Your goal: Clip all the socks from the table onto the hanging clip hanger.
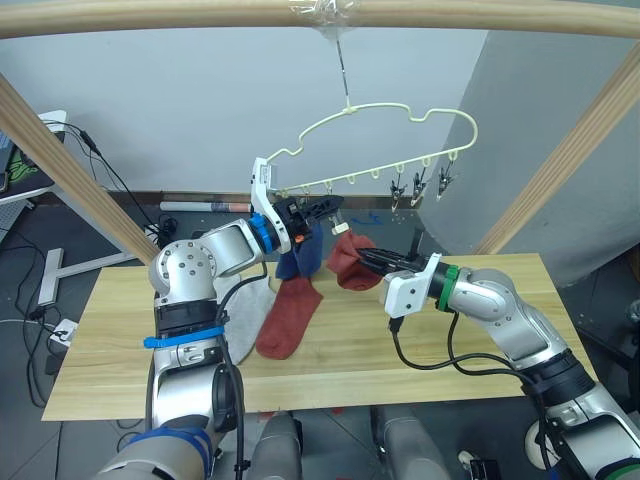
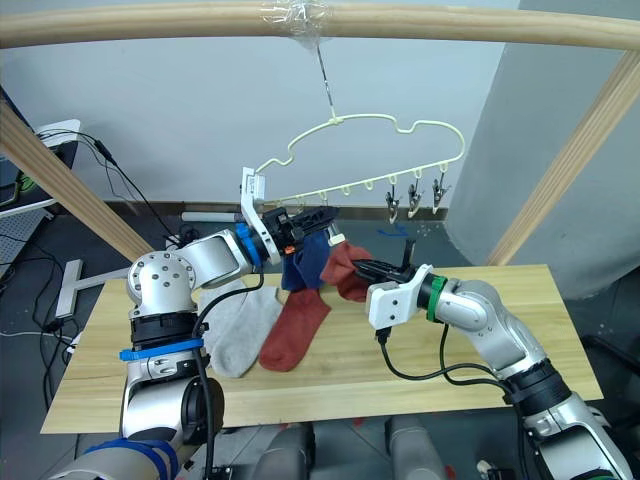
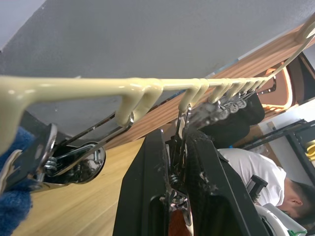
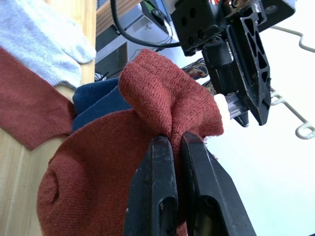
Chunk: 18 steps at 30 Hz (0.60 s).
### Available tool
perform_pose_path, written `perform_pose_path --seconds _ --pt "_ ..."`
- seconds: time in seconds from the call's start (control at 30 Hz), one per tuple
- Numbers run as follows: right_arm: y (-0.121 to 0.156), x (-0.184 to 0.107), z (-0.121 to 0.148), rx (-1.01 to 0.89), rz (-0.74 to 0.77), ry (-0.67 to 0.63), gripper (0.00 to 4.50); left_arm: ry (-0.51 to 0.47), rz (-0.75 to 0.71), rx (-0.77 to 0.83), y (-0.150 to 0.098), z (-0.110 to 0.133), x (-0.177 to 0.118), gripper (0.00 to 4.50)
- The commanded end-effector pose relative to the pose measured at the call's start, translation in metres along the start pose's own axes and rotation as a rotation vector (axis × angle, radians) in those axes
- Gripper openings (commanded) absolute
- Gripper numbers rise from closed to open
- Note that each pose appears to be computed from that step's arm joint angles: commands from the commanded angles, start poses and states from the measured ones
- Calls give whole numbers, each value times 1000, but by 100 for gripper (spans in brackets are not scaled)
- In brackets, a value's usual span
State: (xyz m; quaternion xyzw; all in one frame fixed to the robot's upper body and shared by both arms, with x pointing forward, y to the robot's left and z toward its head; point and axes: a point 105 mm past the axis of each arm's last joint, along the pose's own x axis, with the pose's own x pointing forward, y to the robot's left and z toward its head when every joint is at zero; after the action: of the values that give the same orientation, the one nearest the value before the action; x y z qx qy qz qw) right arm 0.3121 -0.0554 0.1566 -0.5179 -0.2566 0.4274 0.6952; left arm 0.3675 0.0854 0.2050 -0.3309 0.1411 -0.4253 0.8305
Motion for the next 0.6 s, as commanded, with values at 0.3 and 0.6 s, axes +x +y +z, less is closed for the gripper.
perform_pose_path --seconds 0.3,0.6 --pt "-6 1 7 -14 -6 -27 5 19 -83 38 -18 1 3 18" --pt "-18 5 10 -56 -25 -34 5 64 -107 58 -22 -8 3 18"
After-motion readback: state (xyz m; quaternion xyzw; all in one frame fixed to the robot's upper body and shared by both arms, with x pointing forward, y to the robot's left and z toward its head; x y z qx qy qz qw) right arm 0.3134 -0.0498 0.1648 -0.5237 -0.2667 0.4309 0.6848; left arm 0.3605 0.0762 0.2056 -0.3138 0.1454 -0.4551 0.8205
